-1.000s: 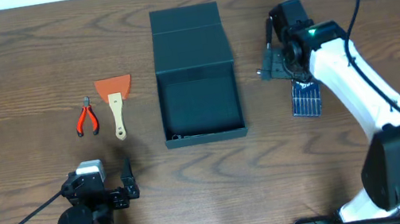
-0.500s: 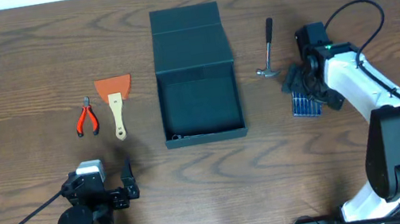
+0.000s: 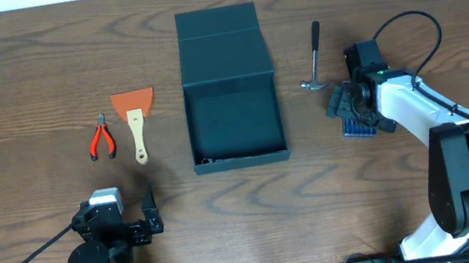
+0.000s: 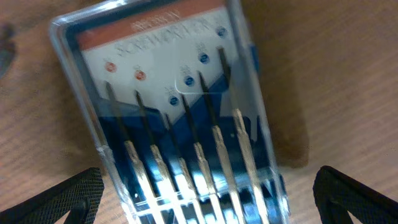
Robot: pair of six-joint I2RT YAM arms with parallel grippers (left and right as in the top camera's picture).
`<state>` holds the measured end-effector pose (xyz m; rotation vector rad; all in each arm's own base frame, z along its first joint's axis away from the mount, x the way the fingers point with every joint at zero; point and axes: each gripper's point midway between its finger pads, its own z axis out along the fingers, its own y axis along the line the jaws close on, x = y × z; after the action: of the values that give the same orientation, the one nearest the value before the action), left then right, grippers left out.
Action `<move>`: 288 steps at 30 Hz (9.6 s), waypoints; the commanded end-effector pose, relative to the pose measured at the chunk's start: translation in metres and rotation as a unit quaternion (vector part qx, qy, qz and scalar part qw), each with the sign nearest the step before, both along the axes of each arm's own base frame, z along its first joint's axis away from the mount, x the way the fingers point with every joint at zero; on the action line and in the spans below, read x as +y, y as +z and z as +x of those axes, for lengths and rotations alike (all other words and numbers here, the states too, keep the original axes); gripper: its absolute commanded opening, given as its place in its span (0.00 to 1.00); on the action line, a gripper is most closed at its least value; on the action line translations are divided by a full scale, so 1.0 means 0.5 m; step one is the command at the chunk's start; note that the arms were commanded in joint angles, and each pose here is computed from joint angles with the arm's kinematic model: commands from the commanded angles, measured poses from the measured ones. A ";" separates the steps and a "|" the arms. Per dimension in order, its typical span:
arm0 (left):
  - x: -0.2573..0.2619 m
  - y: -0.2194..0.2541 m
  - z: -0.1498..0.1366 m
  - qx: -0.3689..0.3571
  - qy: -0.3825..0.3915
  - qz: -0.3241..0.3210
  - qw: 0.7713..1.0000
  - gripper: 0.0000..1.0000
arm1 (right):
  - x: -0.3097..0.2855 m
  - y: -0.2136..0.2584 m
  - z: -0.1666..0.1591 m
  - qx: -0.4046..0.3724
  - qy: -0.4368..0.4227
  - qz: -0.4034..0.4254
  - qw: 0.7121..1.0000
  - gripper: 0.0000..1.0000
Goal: Pack container
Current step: 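Move the right gripper to the screwdriver set case and grasp it, then carry the screwdriver case over the box and lower it inside, then release the case and withdraw the right gripper toward the hammer, then grasp the claw hammer by its handle with the right gripper, then lift the hammer and lower it into the box with the right gripper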
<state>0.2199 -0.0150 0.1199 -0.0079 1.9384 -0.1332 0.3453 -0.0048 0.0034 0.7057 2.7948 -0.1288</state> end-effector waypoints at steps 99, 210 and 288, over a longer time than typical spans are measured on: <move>0.005 -0.018 0.000 0.008 0.006 0.000 1.000 0.99 | 0.488 0.168 0.029 -0.021 0.239 0.065 0.969 0.41; 0.005 -0.018 0.000 0.008 0.006 0.000 1.000 0.98 | 0.150 0.011 0.160 0.074 0.168 0.071 0.980 0.96; 0.005 -0.018 0.000 0.008 0.006 0.000 1.000 0.99 | 0.185 -0.002 0.151 0.064 0.220 0.115 0.967 0.35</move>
<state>0.2199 -0.0150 0.1197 -0.0082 1.9392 -0.1328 0.4252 0.0784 0.0028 0.1073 3.0225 0.1492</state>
